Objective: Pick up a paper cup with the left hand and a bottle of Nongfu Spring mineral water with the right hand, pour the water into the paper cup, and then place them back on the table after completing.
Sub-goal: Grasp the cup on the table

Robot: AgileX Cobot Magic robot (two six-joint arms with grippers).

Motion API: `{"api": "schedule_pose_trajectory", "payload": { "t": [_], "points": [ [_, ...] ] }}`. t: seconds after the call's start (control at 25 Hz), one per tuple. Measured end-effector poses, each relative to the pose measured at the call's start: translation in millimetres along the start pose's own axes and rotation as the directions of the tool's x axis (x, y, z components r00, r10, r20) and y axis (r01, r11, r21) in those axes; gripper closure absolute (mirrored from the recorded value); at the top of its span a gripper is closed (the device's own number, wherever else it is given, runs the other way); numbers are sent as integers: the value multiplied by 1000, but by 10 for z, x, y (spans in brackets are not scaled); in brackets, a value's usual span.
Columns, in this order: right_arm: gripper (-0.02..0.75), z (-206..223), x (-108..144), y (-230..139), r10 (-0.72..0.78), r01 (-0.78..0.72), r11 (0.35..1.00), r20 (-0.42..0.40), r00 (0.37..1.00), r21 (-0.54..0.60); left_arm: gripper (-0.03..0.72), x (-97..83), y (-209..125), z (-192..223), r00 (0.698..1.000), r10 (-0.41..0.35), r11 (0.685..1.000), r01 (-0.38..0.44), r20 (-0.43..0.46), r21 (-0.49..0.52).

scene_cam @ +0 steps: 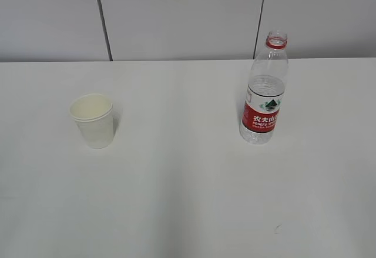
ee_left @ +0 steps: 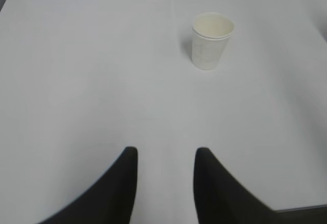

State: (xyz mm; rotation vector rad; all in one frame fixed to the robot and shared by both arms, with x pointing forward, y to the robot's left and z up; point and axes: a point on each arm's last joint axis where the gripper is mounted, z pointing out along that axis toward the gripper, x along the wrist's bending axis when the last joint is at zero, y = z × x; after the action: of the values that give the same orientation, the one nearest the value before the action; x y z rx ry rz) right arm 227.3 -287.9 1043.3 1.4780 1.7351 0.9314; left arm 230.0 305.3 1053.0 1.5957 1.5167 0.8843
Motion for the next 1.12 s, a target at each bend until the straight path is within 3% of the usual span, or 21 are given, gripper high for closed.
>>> {"api": "schedule_pose_trajectory", "payload": {
  "t": [1.12],
  "points": [
    [150,0,0,0,0,0,1000,0,1000,0,448,0,0,0,1000,0,1000,0,0,0]
  ]
}}
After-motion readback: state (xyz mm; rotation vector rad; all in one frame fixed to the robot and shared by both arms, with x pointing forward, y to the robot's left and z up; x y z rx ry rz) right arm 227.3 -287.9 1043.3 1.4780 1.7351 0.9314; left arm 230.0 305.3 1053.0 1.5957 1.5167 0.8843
